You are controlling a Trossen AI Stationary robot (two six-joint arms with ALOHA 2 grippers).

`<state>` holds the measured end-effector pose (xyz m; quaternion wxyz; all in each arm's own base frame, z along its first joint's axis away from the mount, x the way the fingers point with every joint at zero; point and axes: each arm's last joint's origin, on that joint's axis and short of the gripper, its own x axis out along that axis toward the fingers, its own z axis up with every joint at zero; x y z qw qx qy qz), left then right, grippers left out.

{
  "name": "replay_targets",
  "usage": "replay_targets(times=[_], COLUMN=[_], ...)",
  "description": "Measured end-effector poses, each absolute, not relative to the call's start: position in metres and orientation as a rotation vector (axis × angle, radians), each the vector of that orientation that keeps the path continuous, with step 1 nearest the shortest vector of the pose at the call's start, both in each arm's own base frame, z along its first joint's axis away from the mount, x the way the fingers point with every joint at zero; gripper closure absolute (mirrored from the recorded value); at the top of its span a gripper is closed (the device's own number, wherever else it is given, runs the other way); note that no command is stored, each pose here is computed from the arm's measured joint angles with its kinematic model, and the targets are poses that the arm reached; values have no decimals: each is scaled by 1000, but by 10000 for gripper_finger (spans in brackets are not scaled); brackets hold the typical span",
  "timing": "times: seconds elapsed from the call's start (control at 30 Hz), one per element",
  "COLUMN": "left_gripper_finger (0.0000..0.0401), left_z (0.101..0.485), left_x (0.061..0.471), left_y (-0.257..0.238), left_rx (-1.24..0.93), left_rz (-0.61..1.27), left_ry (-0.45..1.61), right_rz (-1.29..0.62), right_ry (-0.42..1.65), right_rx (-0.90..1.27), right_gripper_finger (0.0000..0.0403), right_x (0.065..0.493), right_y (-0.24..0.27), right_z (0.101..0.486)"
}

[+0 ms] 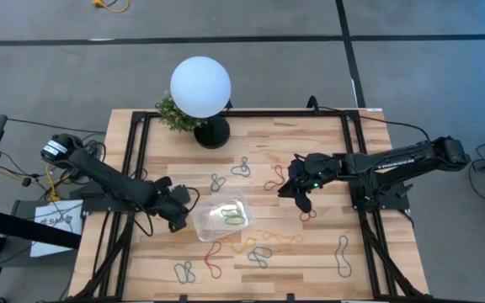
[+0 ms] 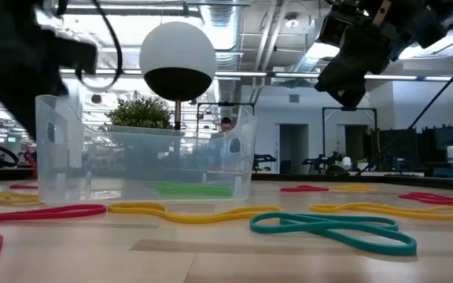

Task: Pick and place items into bin
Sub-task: Put the red rubber band into the transparent bin

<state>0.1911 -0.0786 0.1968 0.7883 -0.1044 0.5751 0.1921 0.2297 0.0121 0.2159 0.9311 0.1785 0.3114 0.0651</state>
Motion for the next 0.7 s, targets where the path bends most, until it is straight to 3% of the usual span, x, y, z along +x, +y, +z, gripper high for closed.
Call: replay_targets(times=[0.27,0.43,0.57,0.7], left_gripper_finger=[401,401,401,401], left_z=[310,367,384,374], left_x=[198,205,211,218], left_y=[-85,-94,-103,-109], left_rx=[-68,-26,-10,-8], left_rz=[499,381,242,192], left_ry=[1043,821,732,759], right_rz=[132,134,134,134], right_ry=[638,638,637,638], right_rx=[367,363,362,361], right_gripper_finger=[337,337,337,337], right_x=[230,230,230,230], right_y=[12,12,12,12], right_z=[216,216,216,216])
